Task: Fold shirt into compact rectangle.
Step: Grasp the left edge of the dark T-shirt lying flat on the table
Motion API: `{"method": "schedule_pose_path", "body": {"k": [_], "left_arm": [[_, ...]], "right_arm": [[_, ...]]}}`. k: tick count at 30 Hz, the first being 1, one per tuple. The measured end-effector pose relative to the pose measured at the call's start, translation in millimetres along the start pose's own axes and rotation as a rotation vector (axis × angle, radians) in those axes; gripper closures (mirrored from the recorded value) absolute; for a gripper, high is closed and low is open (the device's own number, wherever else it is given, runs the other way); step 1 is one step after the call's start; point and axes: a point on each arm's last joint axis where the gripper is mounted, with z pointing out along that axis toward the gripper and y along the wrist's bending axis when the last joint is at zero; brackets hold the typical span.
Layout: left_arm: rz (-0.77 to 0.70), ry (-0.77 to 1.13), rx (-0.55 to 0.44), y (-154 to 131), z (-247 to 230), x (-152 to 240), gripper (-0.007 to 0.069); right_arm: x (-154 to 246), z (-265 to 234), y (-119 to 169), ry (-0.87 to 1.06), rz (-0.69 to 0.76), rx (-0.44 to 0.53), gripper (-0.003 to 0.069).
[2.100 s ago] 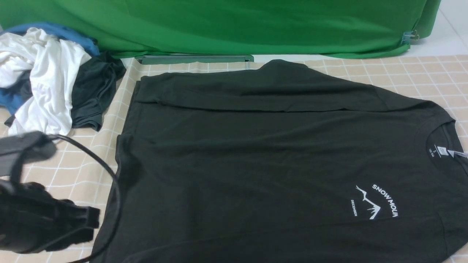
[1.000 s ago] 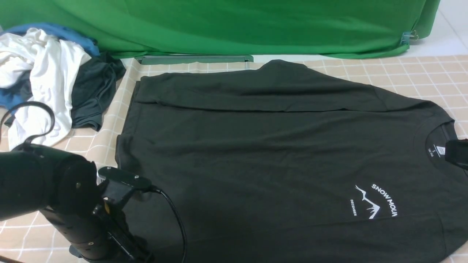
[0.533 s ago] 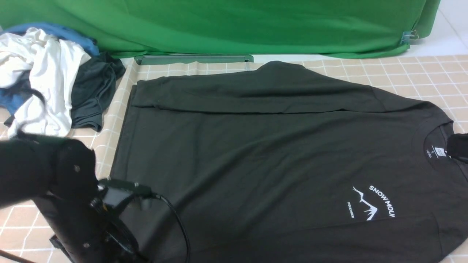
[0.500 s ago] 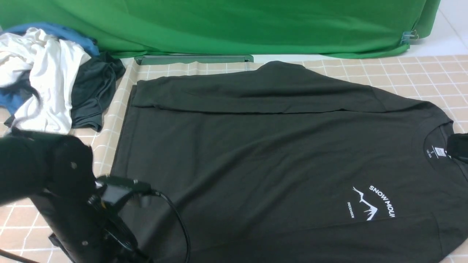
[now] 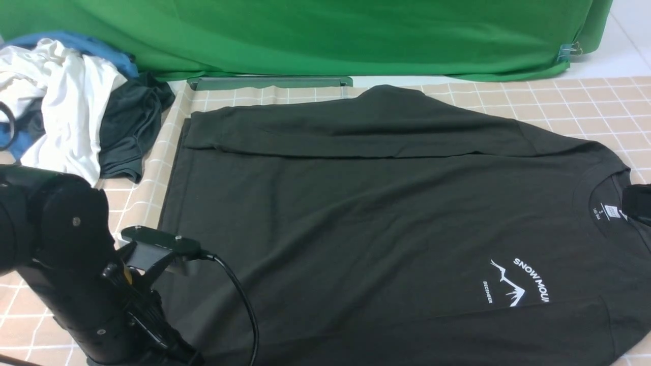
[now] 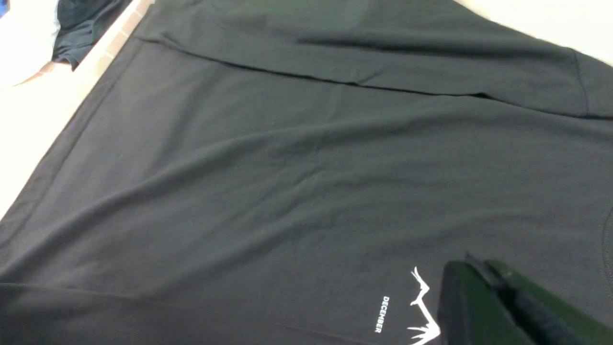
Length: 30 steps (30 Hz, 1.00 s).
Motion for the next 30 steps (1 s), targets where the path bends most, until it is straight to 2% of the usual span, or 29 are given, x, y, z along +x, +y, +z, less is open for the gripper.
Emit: {"method": "schedule_pose_path", "body": {"k": [5,7,12,19,24,27,28,30], "left_arm": [[-0.007,0.052,0.006,1.5,12.4,0.4,0.0257],[-0.001,0.069,0.002,2.9,19.4,1.3,0.0213],[0.038,0.02,-0.055,9.1,25.7,-3.7,0.0171],[0.074,0.012,-0.103,13.4,25.4,-4.7,0.0171],[0.031,0.028,-0.048,8.5,26.2,-2.7,0.0187],[0.03,0.045,-0.023,6.7,30.7,2.0,0.0263],[0.029,0.046,-0.022,6.6,31.0,2.2,0.0263],[0.064,0.065,-0.018,6.5,31.8,4.6,0.0351]], "right_arm": [[0.0,0.0,0.0,0.0,0.0,0.0,0.0614],[0.0,0.0,0.0,0.0,0.0,0.0,0.0614],[0.0,0.0,0.1,0.0,0.001,-0.001,0.0614],[0.0,0.0,0.1,0.0,0.001,-0.001,0.0614],[0.0,0.0,0.1,0.0,0.001,-0.001,0.0614],[-0.1,0.0,0.1,-0.001,0.002,-0.001,0.0614],[-0.1,0.0,0.1,-0.001,0.002,-0.001,0.0614],[-0.1,0.0,0.1,-0.001,0.002,-0.001,0.0614]]}}
